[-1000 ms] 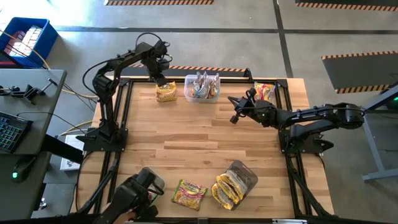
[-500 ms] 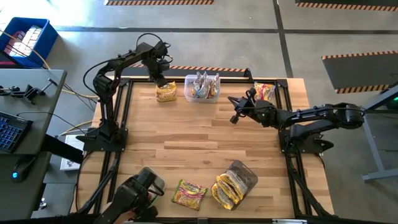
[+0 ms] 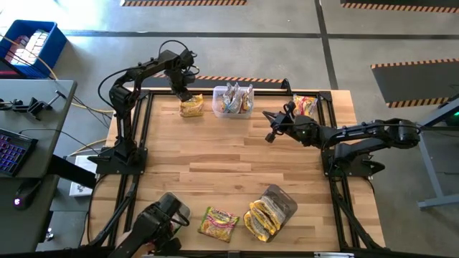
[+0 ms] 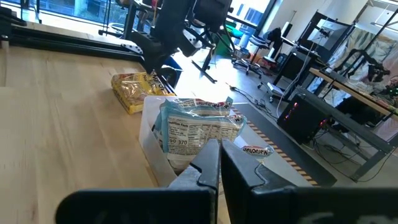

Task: Sort Maruchan noodles
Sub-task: Put the yellow noodle pack into the black bin

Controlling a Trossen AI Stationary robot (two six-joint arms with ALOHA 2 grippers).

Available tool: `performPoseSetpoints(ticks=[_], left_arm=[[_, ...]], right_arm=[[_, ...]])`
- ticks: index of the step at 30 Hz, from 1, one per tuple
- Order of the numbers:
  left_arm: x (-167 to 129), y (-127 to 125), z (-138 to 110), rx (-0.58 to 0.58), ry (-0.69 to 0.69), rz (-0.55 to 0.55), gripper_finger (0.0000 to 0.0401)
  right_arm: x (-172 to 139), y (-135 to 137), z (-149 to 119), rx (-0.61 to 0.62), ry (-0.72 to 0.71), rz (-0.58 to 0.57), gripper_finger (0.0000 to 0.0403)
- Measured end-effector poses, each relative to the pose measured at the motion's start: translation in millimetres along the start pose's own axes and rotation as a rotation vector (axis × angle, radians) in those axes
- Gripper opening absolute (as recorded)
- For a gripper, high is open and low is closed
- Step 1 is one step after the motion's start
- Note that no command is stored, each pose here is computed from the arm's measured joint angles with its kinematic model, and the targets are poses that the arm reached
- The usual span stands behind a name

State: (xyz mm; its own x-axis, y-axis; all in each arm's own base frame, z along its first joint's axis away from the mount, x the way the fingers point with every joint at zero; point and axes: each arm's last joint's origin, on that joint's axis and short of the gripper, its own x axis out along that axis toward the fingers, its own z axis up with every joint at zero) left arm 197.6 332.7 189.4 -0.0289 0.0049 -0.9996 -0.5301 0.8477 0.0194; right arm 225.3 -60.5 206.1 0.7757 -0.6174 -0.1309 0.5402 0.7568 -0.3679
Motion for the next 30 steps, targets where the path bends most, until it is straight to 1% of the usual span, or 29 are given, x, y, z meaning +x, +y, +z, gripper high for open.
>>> performPoseSetpoints(ticks=[10,14,23,26,28,30], left_arm=[[0.0,0.2,0.3,0.019,-0.003,0.002,0.0158],[0.0,0.2,0.5,0.021,-0.005,0.002,0.0143],[-0.2,1.5,2.6,0.055,-0.028,0.015,0.0083],[-0.3,1.1,2.6,0.078,-0.026,0.016,0.0049],[-0.4,-0.1,3.0,0.099,-0.021,0.021,0.0019],[-0.4,-1.6,3.5,0.121,-0.01,0.036,0.0006]], right_arm=[[0.0,0.0,0.0,0.0,0.0,0.0,0.0],[0.0,0.0,0.0,0.0,0.0,0.0,0.0],[0.0,0.0,0.0,0.0,0.0,0.0,0.0],[0.0,0.1,0.0,0.0,0.0,0.0,0.0],[0.0,0.0,0.0,0.0,0.0,0.0,0.0],[0.0,0.0,0.0,0.0,0.0,0.0,0.0]])
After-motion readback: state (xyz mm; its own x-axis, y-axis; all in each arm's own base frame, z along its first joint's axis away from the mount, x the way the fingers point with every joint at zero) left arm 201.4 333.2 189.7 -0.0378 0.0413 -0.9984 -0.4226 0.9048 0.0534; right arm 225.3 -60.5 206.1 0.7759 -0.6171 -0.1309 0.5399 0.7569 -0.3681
